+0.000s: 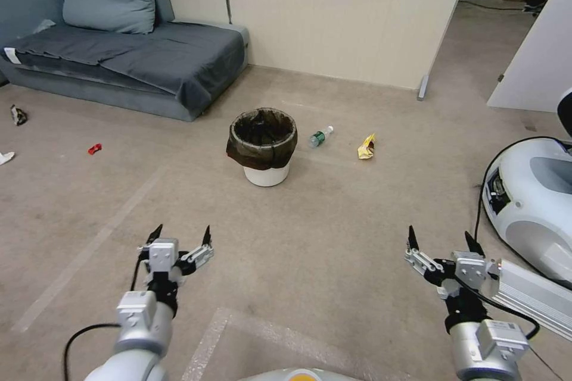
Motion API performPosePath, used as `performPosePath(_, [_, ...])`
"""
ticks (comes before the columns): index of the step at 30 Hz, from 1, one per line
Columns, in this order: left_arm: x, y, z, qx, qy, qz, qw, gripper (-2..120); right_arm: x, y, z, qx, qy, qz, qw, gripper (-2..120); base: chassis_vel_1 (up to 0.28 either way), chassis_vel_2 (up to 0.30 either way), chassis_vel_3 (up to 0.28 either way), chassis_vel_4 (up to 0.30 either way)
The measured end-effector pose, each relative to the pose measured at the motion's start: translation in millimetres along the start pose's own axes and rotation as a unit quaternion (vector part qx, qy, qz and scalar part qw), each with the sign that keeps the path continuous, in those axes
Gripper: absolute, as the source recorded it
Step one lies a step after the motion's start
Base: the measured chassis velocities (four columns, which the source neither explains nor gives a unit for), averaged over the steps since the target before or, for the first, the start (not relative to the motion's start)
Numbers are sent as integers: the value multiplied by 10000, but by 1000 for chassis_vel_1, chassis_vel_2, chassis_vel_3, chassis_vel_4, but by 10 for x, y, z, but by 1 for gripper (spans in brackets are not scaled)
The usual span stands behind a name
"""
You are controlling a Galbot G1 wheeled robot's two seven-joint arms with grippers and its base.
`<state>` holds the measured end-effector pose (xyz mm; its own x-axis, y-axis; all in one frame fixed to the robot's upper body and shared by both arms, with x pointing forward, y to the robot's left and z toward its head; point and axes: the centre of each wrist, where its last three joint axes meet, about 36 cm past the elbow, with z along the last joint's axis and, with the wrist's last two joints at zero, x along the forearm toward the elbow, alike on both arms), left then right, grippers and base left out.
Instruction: Pick up the trash bin, then pick up the garbage from the floor and place it into the trash bin.
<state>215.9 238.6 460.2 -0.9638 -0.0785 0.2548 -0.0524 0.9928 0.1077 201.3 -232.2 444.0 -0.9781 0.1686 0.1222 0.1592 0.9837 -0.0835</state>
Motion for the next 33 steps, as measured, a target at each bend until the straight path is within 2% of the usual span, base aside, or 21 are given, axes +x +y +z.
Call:
performPosePath(2, [153, 21, -154, -1, 130, -30, 9999, 100, -1, 0, -1, -27, 2, -8, 10000, 100, 0, 0, 0, 0])
performPosePath(3, [153, 21, -154, -1, 130, -30, 9999, 100, -1, 0, -1, -27, 2, -8, 10000, 100, 0, 0, 0, 0])
performPosePath(4, [265, 33, -255, 3, 275, -43, 9996, 100, -3, -1, -3, -33, -1, -10, 10000, 100, 0, 0, 0, 0])
performPosePath(6, [310, 40, -301, -1, 356, -48, 9994, 100, -4, -2, -3, -33, -2, -11, 10000, 100, 0, 0, 0, 0])
performPosePath(33, [229, 55, -301, -15, 246, -10, 9997, 100, -17, -13, 44, 114, 85, -79, 9999, 100, 0, 0, 0, 0])
